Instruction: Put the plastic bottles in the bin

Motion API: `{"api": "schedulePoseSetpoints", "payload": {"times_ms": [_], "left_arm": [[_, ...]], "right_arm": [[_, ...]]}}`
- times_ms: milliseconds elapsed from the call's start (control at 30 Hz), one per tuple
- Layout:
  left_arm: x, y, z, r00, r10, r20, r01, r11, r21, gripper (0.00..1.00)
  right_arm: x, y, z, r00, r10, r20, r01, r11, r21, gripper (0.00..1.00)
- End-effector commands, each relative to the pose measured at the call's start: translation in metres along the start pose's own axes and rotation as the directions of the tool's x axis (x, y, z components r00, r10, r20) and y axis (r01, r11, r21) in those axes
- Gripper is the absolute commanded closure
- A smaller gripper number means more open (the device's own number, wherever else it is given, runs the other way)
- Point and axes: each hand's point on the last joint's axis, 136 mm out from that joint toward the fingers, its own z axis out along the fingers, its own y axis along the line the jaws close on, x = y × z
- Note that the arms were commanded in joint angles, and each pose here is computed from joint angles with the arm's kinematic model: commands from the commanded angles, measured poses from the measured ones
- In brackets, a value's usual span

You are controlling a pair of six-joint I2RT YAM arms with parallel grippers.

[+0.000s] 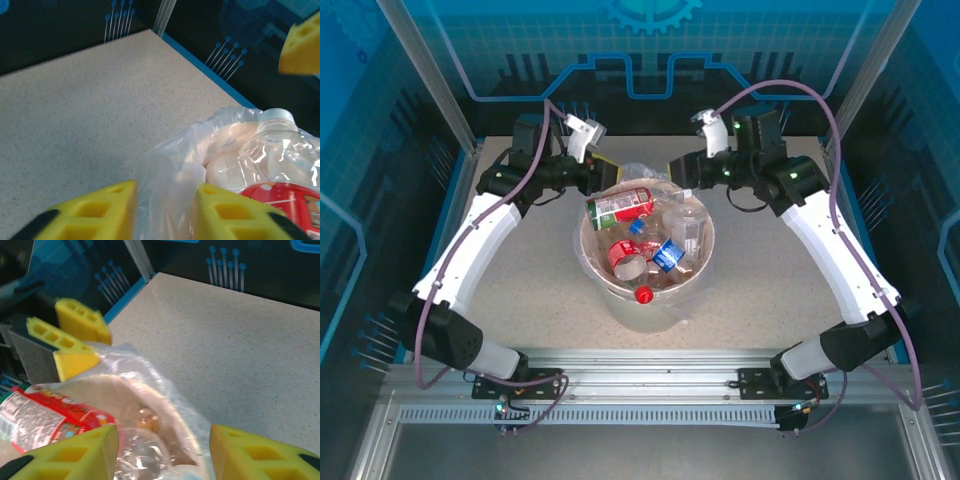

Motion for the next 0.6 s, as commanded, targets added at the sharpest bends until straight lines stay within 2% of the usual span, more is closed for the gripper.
{"api": "schedulePoseSetpoints", "payload": {"times_ms": [0,100,200,267,400,567], "left_arm": [[-0.027,-0.013,-0.019,0.995,0.043,0.088,-0.041,0.999,-0.021,0.55],[-0.037,-0.013,-0.029,0.991,0.043,0.126,-0.036,0.997,-0.063,0.45],[-0.047,-0.002,-0.044,0.986,0.010,0.169,0.017,0.988,-0.155,0.37],[-0.051,0.013,-0.058,0.977,-0.051,0.206,0.099,0.968,-0.229,0.36],[-0.046,0.036,-0.091,0.945,-0.159,0.285,0.243,0.926,-0.290,0.34],[-0.016,0.044,-0.115,0.926,-0.216,0.309,0.319,0.885,-0.338,0.34]], "right_arm": [[-0.003,0.039,-0.001,0.994,-0.109,0.014,0.109,0.993,-0.047,0.50],[0.000,0.069,0.009,0.985,-0.171,0.012,0.171,0.981,-0.095,0.51],[0.005,0.085,0.024,0.975,-0.221,0.002,0.220,0.971,-0.096,0.52],[0.009,0.091,0.036,0.969,-0.246,-0.014,0.244,0.966,-0.086,0.51],[0.020,0.092,0.060,0.964,-0.261,-0.054,0.257,0.964,-0.074,0.51],[0.047,0.089,0.074,0.957,-0.265,-0.116,0.259,0.964,-0.065,0.51]]}}
